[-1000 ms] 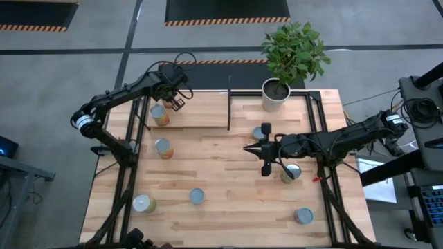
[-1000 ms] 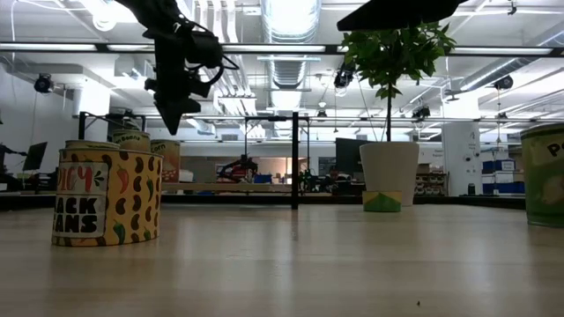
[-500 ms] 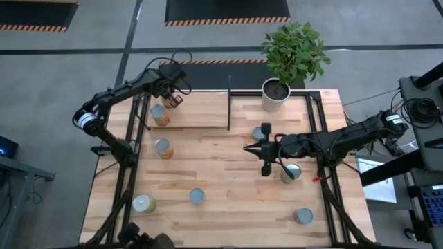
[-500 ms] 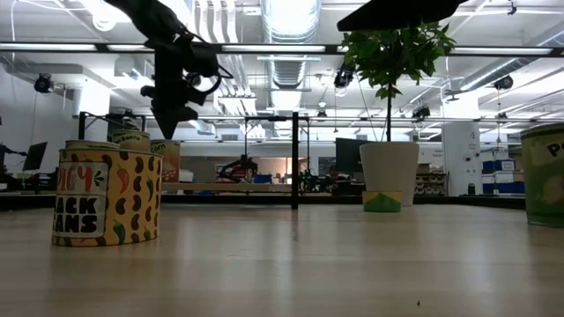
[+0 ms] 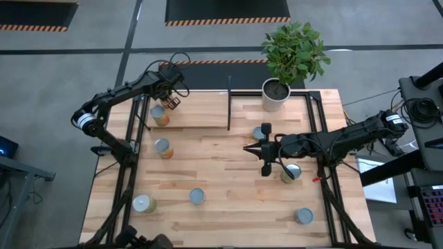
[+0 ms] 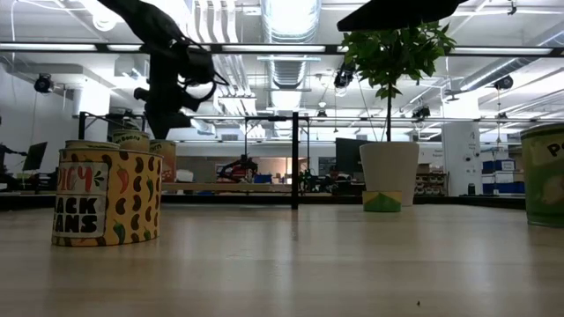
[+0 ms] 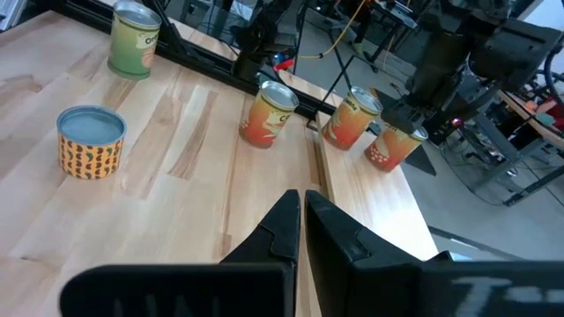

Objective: Pick and place cans onto a shelf
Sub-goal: Put the right orange corn can on the shelf

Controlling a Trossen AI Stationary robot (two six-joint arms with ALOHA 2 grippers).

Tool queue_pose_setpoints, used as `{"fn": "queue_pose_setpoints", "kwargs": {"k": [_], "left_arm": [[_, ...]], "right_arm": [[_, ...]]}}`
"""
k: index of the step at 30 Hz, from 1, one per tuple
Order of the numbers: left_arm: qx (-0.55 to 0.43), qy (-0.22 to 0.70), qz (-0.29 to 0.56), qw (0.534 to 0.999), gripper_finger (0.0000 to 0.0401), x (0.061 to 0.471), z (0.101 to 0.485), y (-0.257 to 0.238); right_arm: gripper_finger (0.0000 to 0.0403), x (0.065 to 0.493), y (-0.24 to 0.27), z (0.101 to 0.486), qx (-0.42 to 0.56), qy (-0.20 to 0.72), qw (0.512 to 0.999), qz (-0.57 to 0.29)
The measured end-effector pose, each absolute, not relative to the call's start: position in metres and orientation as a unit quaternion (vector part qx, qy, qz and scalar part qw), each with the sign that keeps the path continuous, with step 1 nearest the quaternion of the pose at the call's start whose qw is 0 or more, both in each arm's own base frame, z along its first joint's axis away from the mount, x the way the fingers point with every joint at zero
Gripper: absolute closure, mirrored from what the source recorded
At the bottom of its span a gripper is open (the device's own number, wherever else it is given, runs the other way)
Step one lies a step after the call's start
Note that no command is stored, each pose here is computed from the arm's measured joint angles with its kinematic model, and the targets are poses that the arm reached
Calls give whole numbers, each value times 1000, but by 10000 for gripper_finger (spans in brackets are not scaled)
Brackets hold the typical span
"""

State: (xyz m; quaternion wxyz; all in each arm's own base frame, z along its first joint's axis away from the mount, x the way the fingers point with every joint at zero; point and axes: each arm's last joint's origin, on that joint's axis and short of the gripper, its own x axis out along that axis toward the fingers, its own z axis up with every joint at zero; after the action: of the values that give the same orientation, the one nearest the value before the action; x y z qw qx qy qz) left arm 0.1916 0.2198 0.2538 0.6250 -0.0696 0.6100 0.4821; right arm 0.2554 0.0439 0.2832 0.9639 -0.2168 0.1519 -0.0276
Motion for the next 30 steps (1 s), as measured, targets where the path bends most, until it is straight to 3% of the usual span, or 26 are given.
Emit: {"fn": "queue_pose_setpoints", "kwargs": {"k": [30], "left_arm": [[-138, 608, 491, 608, 401, 179, 263, 203]], "right_arm": [[394, 255, 44, 283, -218, 152, 964, -27]]}}
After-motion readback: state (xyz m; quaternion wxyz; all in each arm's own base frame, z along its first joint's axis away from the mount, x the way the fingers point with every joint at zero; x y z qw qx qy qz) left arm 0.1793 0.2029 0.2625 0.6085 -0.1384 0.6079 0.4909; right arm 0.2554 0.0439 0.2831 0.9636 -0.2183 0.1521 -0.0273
